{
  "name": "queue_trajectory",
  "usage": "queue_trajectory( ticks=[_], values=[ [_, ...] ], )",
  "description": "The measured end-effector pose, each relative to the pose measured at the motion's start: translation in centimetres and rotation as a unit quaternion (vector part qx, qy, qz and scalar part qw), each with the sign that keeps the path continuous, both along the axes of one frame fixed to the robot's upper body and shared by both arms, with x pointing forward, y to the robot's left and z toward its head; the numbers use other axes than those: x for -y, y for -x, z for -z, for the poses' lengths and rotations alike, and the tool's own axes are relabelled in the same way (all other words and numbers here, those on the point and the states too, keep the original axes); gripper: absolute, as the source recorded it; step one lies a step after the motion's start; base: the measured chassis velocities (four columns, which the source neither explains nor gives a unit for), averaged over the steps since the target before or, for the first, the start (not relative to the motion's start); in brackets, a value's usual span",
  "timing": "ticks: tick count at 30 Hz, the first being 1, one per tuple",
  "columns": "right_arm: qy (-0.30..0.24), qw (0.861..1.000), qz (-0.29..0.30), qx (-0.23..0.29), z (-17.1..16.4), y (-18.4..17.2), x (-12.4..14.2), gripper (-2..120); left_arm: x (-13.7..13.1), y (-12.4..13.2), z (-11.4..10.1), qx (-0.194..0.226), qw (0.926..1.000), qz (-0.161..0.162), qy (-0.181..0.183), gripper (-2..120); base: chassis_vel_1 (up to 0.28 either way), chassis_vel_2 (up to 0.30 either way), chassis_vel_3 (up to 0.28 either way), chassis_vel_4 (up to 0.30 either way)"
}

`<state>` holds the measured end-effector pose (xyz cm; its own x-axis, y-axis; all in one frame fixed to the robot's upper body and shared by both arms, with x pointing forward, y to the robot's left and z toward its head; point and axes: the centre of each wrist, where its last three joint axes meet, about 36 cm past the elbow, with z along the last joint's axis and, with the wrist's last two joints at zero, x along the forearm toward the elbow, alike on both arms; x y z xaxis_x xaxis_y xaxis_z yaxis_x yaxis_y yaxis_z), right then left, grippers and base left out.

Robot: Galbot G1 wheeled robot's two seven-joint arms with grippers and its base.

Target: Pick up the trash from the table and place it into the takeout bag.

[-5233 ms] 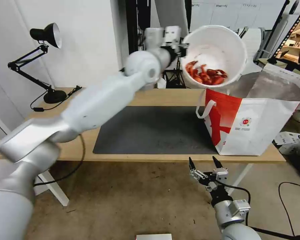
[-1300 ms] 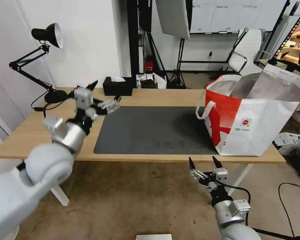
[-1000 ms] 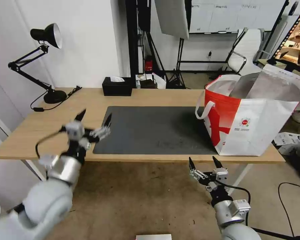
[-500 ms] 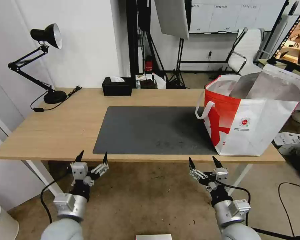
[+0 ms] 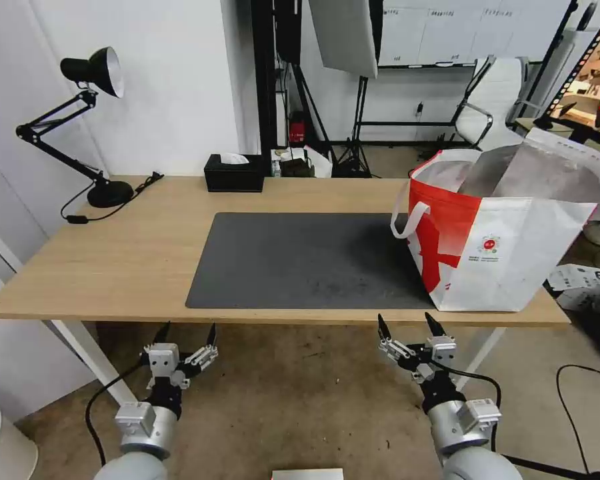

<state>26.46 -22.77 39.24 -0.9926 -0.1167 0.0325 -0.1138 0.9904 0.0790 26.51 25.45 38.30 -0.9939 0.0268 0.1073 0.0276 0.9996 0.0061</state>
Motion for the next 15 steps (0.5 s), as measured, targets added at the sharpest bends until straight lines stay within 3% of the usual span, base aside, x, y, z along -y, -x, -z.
queue_trajectory(
  ticks=[15],
  values=[
    [0.0,1.0,0.0,0.0,0.0,0.0,0.0,100,0.01,-0.1,-0.05,0.0,1.0,0.001,0.001,100,0.0,0.0,0.0,0.0]
  ],
)
